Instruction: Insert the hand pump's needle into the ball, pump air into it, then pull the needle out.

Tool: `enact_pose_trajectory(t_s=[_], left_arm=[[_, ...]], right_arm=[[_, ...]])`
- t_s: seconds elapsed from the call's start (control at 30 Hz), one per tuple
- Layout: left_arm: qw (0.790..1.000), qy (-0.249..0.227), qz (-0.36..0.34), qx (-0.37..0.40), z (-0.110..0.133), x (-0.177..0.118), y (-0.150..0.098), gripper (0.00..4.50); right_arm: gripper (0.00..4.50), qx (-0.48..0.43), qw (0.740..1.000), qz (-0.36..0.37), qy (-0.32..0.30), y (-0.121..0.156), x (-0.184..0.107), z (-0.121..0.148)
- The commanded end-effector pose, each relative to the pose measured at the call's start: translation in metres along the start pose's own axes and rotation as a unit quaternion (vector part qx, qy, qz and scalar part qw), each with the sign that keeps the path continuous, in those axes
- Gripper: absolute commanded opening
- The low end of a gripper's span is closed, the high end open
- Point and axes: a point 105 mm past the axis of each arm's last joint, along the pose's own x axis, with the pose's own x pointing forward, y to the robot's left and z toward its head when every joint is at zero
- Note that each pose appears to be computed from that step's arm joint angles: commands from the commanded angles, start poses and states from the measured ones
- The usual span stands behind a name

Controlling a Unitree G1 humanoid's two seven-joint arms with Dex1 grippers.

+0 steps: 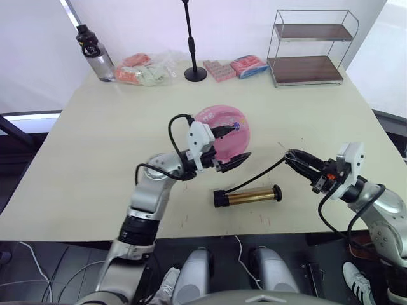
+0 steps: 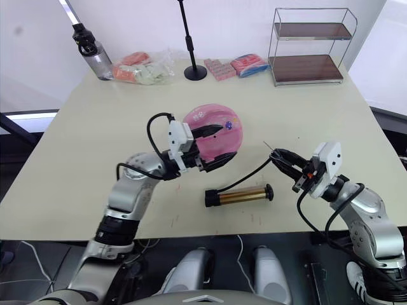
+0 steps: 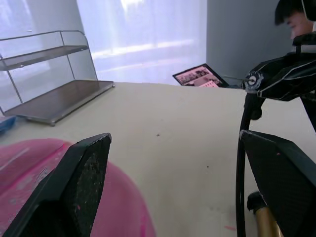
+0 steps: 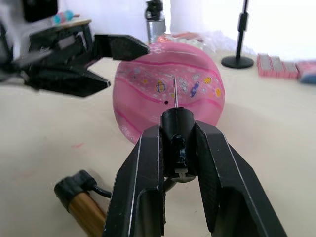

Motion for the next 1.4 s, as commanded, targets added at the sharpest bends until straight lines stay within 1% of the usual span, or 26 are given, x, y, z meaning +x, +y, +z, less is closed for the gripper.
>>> enact_pose_trajectory(t_s=[0.03, 0.1, 0.17, 0.23, 0.3, 0.37, 0.47, 0.53, 0.6, 0.67, 0.8, 0.97, 1.27, 1.4], left_arm=[[0.999, 0.002, 0.018, 0.036, 0.023, -0.014, 0.021, 4.43], [0.999, 0.012, 0.036, 0.037, 0.028, -0.024, 0.035, 4.43], [0.997, 0.006, 0.074, 0.034, 0.036, -0.034, 0.052, 4.43], [0.995, 0.000, 0.095, 0.027, 0.039, -0.040, 0.060, 4.43], [0.994, 0.007, 0.112, 0.019, 0.036, -0.046, 0.066, 4.43], [0.989, 0.022, 0.145, 0.011, 0.031, -0.054, 0.079, 4.43], [0.985, 0.032, 0.170, -0.004, 0.027, -0.059, 0.090, 4.43], [0.984, 0.082, 0.158, 0.000, 0.011, -0.062, 0.091, 4.43], [0.981, 0.105, 0.161, -0.018, 0.001, -0.064, 0.097, 4.43], [0.981, 0.107, 0.161, -0.028, 0.000, -0.061, 0.101, 4.43], [0.983, 0.111, 0.141, -0.032, -0.001, -0.050, 0.100, 4.43], [0.985, 0.109, 0.130, -0.043, 0.001, -0.041, 0.101, 4.43], [0.977, 0.148, 0.144, -0.048, -0.016, -0.032, 0.109, 4.43], [0.976, 0.148, 0.151, -0.059, -0.022, -0.028, 0.111, 4.43]], right_arm=[[0.34, -0.055, 0.998, 0.008, -0.022, -0.002, 0.001, 0.014], [0.34, -0.064, 0.998, 0.009, -0.017, -0.005, 0.000, 0.012], [0.34, -0.070, 0.997, 0.006, -0.022, -0.007, -0.001, 0.012], [0.34, -0.073, 0.997, 0.002, -0.031, -0.008, -0.001, 0.014], [0.34, -0.073, 0.997, 0.002, -0.034, -0.008, -0.002, 0.014], [0.34, -0.072, 0.997, 0.003, -0.035, -0.007, -0.005, 0.012], [0.34, -0.071, 0.997, 0.005, -0.037, -0.006, -0.006, 0.010], [0.34, -0.070, 0.997, 0.009, -0.041, -0.005, -0.006, 0.009], [0.34, -0.068, 0.996, 0.017, -0.046, -0.003, -0.006, 0.009], [0.34, -0.067, 0.996, 0.025, -0.049, 0.000, -0.005, 0.009], [0.34, -0.065, 0.995, 0.041, -0.057, 0.005, -0.005, 0.009], [0.34, -0.070, 0.995, 0.040, -0.061, 0.006, -0.007, 0.008], [0.34, -0.073, 0.994, 0.043, -0.063, 0.009, -0.008, 0.004], [0.34, -0.072, 0.994, 0.046, -0.065, 0.010, -0.007, 0.004]])
